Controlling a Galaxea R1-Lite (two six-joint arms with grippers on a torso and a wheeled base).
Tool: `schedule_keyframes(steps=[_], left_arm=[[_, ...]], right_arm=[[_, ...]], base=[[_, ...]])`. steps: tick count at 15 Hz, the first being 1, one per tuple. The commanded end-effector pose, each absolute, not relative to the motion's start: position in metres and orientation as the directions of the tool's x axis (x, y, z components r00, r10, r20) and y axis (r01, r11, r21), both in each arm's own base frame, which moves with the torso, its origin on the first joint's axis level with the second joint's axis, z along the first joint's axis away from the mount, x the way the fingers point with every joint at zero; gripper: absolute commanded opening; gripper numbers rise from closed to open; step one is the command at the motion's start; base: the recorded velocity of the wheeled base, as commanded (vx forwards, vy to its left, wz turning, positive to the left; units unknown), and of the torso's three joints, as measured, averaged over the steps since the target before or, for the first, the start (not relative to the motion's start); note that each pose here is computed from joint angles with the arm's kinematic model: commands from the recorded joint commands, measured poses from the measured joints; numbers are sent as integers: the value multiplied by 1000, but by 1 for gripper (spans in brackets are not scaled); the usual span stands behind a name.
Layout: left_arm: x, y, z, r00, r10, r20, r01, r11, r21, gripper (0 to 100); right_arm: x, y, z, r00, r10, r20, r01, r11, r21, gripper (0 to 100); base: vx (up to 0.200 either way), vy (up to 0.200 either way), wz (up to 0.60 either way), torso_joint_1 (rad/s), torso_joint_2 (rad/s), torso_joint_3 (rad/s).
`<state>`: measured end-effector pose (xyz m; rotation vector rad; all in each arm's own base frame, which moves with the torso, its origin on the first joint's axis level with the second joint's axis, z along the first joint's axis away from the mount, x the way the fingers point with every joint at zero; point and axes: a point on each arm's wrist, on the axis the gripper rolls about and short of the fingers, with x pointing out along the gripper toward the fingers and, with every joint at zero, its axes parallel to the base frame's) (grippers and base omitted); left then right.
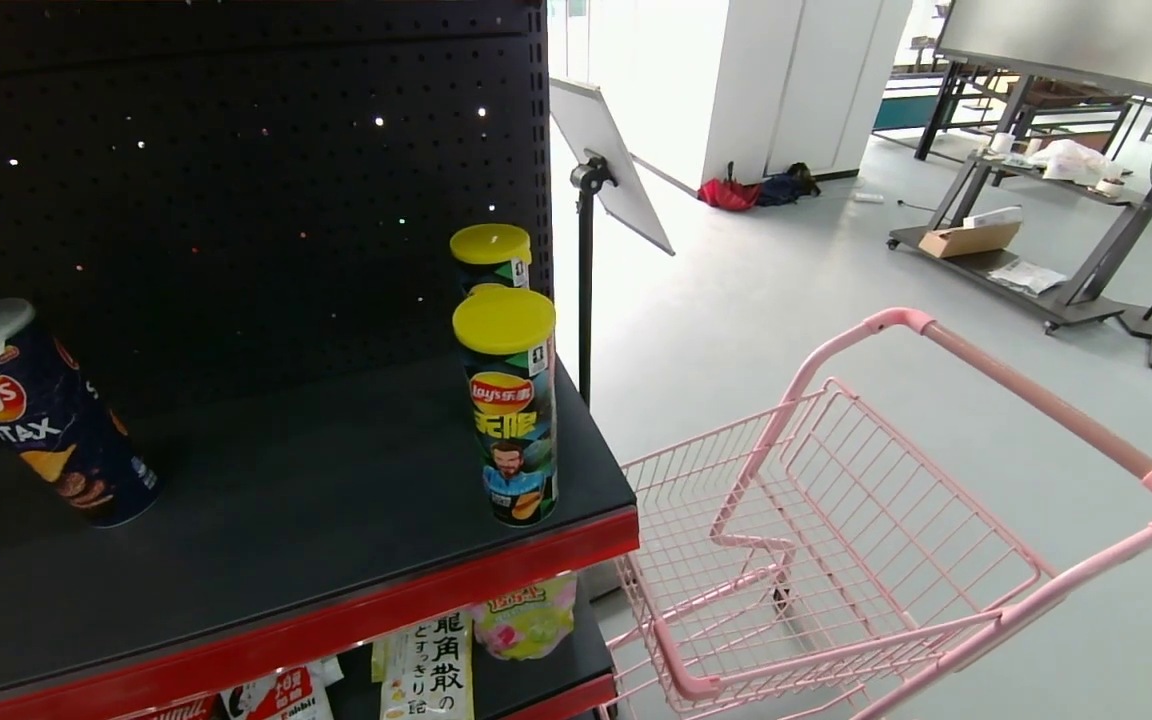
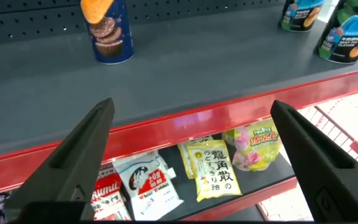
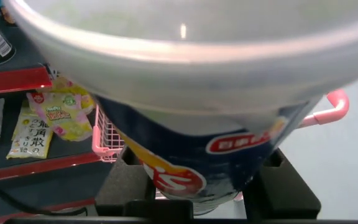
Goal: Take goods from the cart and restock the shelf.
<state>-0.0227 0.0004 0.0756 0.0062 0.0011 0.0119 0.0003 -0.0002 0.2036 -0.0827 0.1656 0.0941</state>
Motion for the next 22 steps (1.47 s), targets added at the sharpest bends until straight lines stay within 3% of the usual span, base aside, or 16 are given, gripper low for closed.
schedule_keyframes(steps=[1, 7, 19, 22], left_arm=[[-23, 0, 76, 1000, 12, 0, -12, 1000, 6, 100], [-23, 0, 76, 1000, 12, -2, -12, 1000, 6, 100], [-23, 0, 76, 1000, 11, 0, -11, 1000, 9, 100], [-23, 0, 76, 1000, 11, -2, -11, 1000, 9, 100]], right_arm=[[1, 0, 202, 981, 80, -177, -95, 992, -79, 0], [1, 0, 200, 980, 83, -182, -98, 992, -79, 0], [-29, -3, 144, 988, 99, -119, -107, 992, -63, 0], [-29, -3, 141, 988, 97, -122, -106, 992, -63, 0]], base=[[0, 0, 600, 17, -36, -22], [0, 0, 600, 13, -4, -1], [0, 0, 0, 0, 0, 0], [-200, 0, 0, 6, 9, 1]])
